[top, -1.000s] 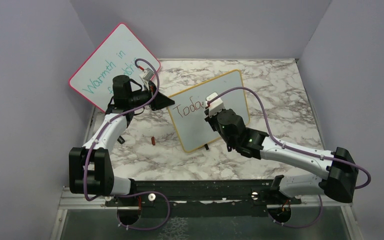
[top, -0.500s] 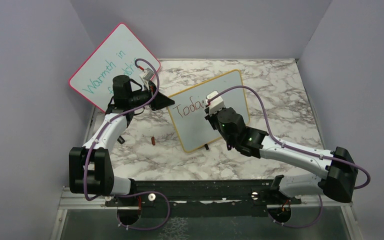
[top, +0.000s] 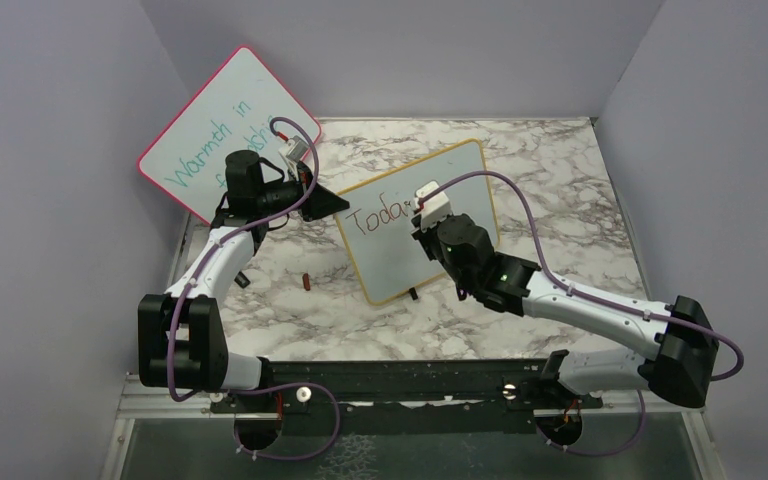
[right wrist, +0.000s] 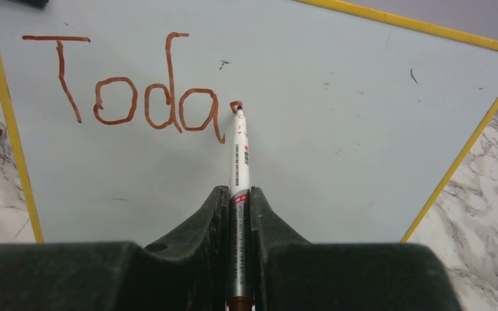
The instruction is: Write a sentence on the whiteboard
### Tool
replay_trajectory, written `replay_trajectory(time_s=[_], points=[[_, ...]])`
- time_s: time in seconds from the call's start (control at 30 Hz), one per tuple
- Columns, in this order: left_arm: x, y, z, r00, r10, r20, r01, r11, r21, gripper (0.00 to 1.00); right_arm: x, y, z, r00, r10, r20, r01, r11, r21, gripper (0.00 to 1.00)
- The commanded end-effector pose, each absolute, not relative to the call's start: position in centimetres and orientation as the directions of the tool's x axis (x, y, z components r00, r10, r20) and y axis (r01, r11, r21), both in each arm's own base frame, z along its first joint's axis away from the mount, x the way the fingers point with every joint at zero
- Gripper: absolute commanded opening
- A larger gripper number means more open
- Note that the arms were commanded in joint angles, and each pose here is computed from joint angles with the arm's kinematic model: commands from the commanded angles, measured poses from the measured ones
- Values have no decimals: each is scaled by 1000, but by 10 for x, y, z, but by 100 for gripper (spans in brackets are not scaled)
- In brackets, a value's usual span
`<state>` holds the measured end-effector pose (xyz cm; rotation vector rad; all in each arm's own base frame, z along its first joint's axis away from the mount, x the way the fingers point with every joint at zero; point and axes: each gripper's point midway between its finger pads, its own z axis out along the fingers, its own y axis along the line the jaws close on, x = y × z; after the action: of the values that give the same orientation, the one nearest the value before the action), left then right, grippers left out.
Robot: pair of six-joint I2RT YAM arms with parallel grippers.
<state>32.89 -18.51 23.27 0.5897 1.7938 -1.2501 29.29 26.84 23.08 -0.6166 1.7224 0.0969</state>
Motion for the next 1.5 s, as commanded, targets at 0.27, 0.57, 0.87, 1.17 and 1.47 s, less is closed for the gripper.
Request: replay_trajectory(time_s=[0.27, 0.57, 0.87, 1.17, 1.47], points=[[330, -184, 210, -541, -44, -840, 756, 412, -509, 0, 287, 259, 213, -169, -397, -902, -464, 839, -283, 1], [330, -184, 209, -542, -43, -839, 754, 416, -508, 0, 289, 248, 213, -176, -405, -897, -420, 855, -303, 1], [330, -183, 210, -541, -44, -840, 754, 416, -508, 0, 291, 250, 219, -163, -392, -905, -415, 860, -298, 0], [330, -183, 210, -542, -44, -840, 754, 416, -508, 0, 292, 248, 222, -158, -386, -909, -398, 867, -299, 1], [330, -183, 210, -542, -44, -840, 754, 417, -508, 0, 300, 253, 237, -113, -361, -926, -384, 875, -294, 1]])
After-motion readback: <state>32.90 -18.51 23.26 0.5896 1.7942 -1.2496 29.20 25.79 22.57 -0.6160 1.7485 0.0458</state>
